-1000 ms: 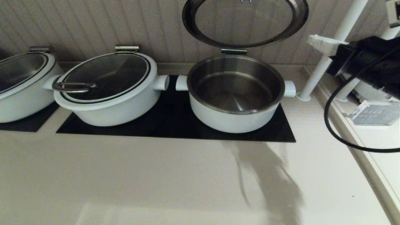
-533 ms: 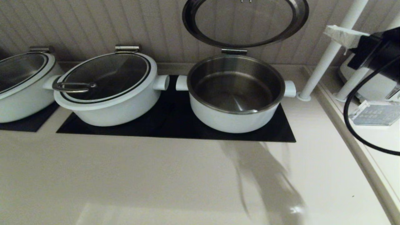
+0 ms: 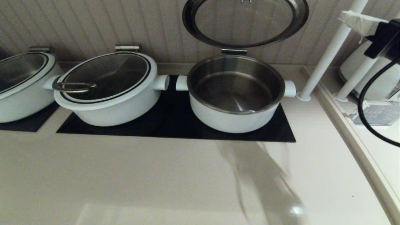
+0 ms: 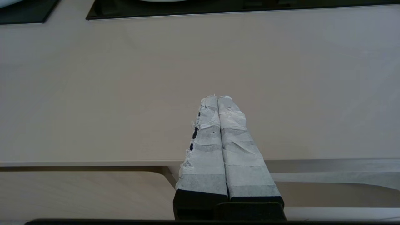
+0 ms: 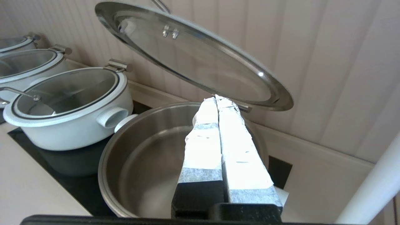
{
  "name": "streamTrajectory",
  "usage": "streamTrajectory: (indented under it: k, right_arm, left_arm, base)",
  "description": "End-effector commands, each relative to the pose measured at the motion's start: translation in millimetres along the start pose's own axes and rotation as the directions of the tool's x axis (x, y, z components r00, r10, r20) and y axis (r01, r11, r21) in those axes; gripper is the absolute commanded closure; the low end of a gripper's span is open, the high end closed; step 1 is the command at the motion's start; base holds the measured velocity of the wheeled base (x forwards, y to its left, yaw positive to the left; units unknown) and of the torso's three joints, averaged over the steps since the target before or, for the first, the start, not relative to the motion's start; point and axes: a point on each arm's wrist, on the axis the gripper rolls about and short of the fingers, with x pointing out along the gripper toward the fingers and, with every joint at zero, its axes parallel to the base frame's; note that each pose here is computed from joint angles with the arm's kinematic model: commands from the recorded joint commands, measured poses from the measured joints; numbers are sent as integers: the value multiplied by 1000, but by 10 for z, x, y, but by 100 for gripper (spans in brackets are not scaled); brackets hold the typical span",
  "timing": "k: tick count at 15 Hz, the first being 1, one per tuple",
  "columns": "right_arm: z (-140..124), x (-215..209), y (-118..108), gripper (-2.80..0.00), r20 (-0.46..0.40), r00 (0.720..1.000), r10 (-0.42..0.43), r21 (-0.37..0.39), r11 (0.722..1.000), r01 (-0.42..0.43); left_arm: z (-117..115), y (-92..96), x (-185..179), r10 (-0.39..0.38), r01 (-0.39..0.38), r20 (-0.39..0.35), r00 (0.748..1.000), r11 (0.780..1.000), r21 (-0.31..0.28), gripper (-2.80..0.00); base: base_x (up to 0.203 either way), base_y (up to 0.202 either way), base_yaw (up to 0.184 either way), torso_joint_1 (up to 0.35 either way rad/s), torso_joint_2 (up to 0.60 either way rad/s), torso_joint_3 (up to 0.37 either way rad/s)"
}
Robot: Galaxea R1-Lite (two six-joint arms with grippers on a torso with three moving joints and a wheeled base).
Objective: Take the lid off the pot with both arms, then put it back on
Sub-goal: Close the pot lid
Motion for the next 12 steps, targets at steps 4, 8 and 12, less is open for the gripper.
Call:
streamTrajectory:
  k: [4,8,12]
  right_arm:
    - [142,181,-86,0,52,999,2,-27,1000,0]
    - [230,430,-200,0,85,996,2,-46,999,1]
    - [235,769,-341,0,134,991,29,-83,996,-18]
  left_arm:
    - [0,0,-1,0,0,1,1000,1000,0,0]
    - [0,0,-1,0,0,1,1000,1000,0,0]
    - [0,0,-1,0,0,1,1000,1000,0,0]
  base:
    - [0,0,0,0,0,0]
    - [0,0,0,0,0,0]
    - [0,0,0,0,0,0]
